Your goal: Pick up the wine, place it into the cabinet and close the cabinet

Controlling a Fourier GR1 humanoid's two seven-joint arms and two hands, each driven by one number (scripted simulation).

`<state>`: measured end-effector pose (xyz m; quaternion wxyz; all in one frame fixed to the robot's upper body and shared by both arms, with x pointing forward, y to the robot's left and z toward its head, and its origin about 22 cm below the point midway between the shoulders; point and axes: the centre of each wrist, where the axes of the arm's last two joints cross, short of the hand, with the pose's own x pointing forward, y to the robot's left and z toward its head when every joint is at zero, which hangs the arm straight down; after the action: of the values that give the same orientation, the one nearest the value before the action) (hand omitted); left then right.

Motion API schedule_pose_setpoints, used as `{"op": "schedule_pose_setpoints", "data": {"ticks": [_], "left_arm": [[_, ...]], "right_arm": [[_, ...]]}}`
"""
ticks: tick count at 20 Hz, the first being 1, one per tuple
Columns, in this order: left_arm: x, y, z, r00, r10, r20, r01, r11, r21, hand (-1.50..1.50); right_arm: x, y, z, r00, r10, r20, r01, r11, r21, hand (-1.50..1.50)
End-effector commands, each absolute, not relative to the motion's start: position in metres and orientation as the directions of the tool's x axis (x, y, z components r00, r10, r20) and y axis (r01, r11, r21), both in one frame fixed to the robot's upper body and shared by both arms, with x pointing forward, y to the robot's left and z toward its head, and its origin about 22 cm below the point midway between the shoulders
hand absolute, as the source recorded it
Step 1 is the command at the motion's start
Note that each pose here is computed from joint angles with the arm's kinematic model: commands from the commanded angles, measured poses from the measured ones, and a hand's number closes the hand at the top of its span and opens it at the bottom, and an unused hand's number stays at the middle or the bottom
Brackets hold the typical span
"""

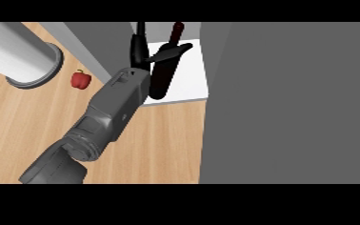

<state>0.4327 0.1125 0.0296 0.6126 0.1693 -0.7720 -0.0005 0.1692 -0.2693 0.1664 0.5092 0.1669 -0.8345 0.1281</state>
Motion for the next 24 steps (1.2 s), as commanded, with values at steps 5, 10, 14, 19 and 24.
{"op": "schedule_pose_setpoints", "data": {"ticks": [5, 10, 14, 19, 24], "left_arm": [[0.424, 0.100, 0.018, -0.265, -0.190, 0.945, -0.203, 0.969, 0.138, -1.50], [0.416, 0.089, 0.016, -0.317, -0.127, 0.940, -0.188, 0.980, 0.069, -1.50], [0.411, 0.086, 0.012, -0.358, -0.075, 0.931, -0.115, 0.993, 0.036, -1.50], [0.377, 0.059, 0.005, -0.341, -0.021, 0.940, -0.102, 0.995, -0.015, -1.50], [0.354, 0.048, -0.003, -0.338, 0.015, 0.941, -0.087, 0.995, -0.047, -1.50]], "right_arm": [[0.179, -0.277, 0.165, -0.423, -0.142, 0.895, -0.395, 0.918, -0.041, -1.50], [0.170, -0.277, 0.171, -0.401, -0.142, 0.905, -0.394, 0.918, -0.031, -1.50], [0.168, -0.274, 0.161, -0.397, -0.112, 0.911, -0.356, 0.934, -0.040, -1.50], [0.145, -0.285, 0.168, -0.397, -0.128, 0.909, -0.359, 0.933, -0.026, -1.50], [0.161, -0.284, 0.169, -0.414, -0.128, 0.901, -0.342, 0.939, -0.024, -1.50]]}}
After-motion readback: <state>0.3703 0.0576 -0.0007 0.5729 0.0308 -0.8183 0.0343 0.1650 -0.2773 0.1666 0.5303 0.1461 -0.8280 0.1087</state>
